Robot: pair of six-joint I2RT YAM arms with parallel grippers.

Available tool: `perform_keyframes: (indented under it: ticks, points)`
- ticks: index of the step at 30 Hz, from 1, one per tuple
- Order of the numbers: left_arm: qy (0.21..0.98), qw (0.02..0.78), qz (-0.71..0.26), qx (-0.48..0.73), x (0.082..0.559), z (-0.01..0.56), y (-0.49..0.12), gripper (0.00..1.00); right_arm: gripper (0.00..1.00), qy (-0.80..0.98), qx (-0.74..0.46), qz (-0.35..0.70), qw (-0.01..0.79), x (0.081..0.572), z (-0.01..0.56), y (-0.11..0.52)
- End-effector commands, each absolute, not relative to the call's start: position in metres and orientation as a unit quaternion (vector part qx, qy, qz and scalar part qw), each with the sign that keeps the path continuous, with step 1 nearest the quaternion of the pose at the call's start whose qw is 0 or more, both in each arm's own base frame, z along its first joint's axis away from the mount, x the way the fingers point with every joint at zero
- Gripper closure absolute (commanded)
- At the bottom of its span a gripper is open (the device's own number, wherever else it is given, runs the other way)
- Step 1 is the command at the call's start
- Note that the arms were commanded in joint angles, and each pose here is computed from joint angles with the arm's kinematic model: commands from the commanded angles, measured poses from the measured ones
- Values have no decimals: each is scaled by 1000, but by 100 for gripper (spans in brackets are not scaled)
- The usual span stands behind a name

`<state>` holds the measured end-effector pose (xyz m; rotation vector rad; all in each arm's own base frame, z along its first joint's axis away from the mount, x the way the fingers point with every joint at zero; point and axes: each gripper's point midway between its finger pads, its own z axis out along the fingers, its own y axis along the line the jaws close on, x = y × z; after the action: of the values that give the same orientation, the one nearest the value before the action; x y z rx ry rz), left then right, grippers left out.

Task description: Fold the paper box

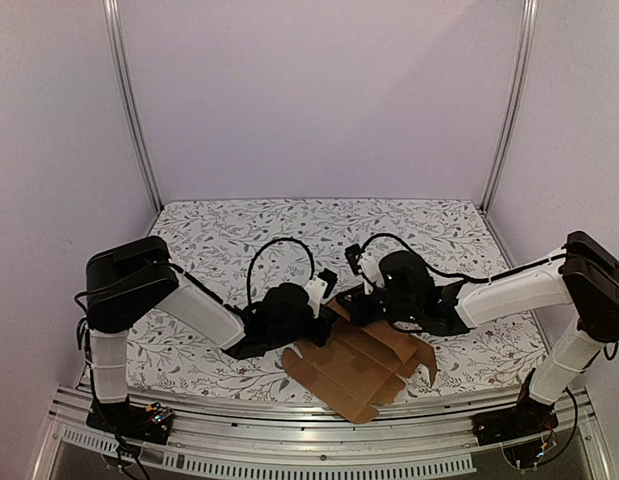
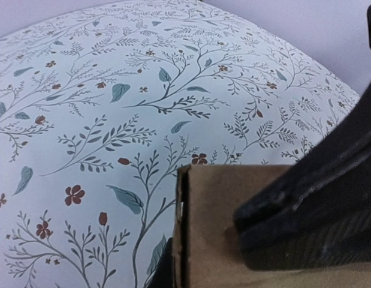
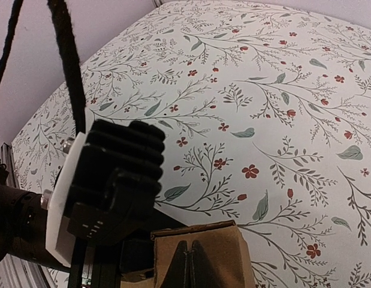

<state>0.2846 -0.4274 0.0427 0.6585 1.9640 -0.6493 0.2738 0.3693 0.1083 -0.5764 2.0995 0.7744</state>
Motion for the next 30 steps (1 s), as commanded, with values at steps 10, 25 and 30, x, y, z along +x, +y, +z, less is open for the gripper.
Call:
perform_keyframes:
  ticks: [10,25,30]
  points:
    - [803,488,-237,244,287,47,-420,77,100,856,-223,285,370,264,84,352]
    - [799,504,-197,262,288,35,-426,74,100,855,-222,287,370,262,86,351]
    - [793,511,-194,269,288,34,-429,77,100,855,-222,286,371,262,86,350]
